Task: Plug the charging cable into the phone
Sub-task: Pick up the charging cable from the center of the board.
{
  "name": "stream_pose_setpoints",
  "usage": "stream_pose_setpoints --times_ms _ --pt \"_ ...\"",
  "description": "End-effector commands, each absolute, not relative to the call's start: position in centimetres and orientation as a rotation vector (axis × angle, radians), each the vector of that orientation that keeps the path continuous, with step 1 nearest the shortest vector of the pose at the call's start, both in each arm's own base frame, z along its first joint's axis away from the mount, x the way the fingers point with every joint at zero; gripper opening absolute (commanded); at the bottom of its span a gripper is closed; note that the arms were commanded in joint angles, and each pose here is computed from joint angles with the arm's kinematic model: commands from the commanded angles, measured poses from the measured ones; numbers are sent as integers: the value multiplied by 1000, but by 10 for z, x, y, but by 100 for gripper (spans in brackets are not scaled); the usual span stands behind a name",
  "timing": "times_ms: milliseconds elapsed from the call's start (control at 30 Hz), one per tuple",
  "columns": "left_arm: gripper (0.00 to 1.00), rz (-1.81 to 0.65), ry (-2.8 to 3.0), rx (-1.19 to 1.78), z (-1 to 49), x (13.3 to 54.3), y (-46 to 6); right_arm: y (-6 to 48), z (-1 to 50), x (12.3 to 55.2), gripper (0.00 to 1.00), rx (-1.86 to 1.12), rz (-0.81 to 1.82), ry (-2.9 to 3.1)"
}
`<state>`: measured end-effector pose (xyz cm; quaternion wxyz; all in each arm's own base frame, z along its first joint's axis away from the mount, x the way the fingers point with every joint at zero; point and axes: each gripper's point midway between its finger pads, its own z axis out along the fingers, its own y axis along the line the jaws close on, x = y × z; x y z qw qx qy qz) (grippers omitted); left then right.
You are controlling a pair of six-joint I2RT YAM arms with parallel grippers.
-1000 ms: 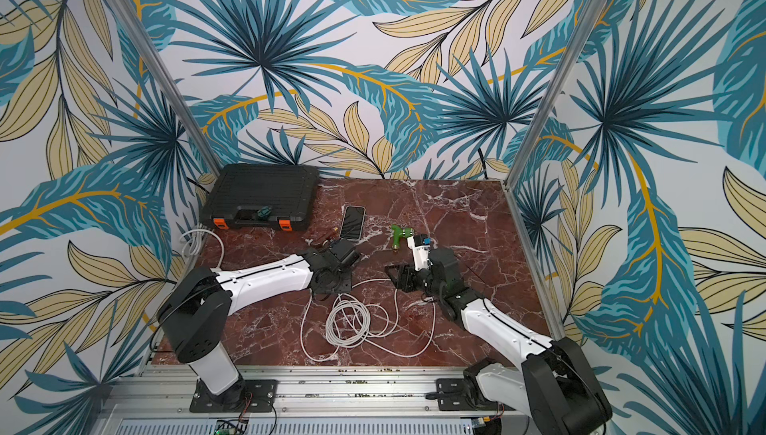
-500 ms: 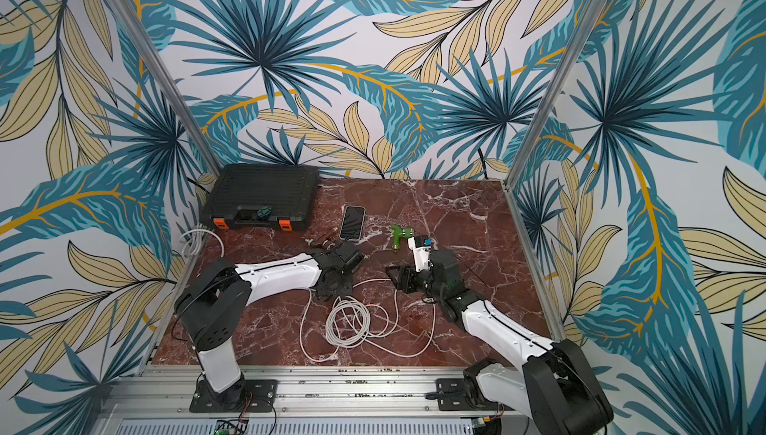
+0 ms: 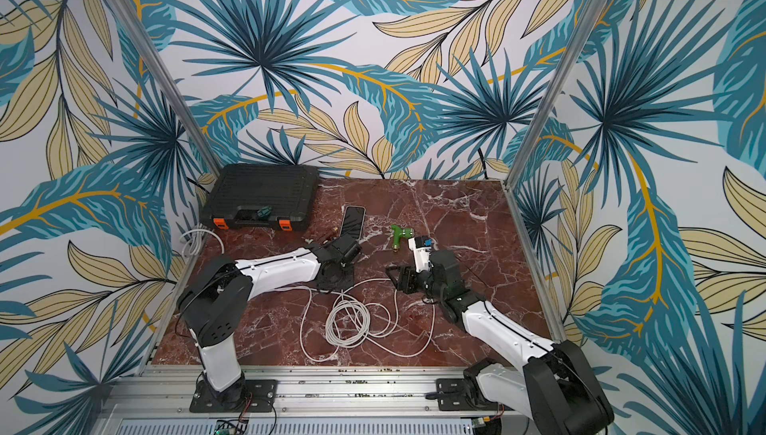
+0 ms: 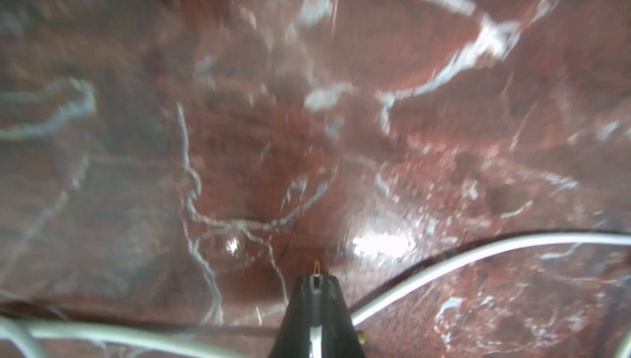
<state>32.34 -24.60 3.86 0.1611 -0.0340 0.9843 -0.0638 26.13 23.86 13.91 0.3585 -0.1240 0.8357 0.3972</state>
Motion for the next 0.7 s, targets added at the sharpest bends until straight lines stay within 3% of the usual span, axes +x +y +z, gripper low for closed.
stream_pose_setpoints --times_ms 0,167,367,667 --pt "0 -256 2590 0 99 371 -260 236 138 258 59 -330 1001 2162" --pt "0 -268 2389 87 171 396 -261 236 144 260 59 -329 998 2150" --pt "0 -409 2166 213 247 386 -265 244 164 254 60 -401 1072 2049" --pt "0 -680 1989 425 277 353 -292 270 219 239 64 -632 1237 1743"
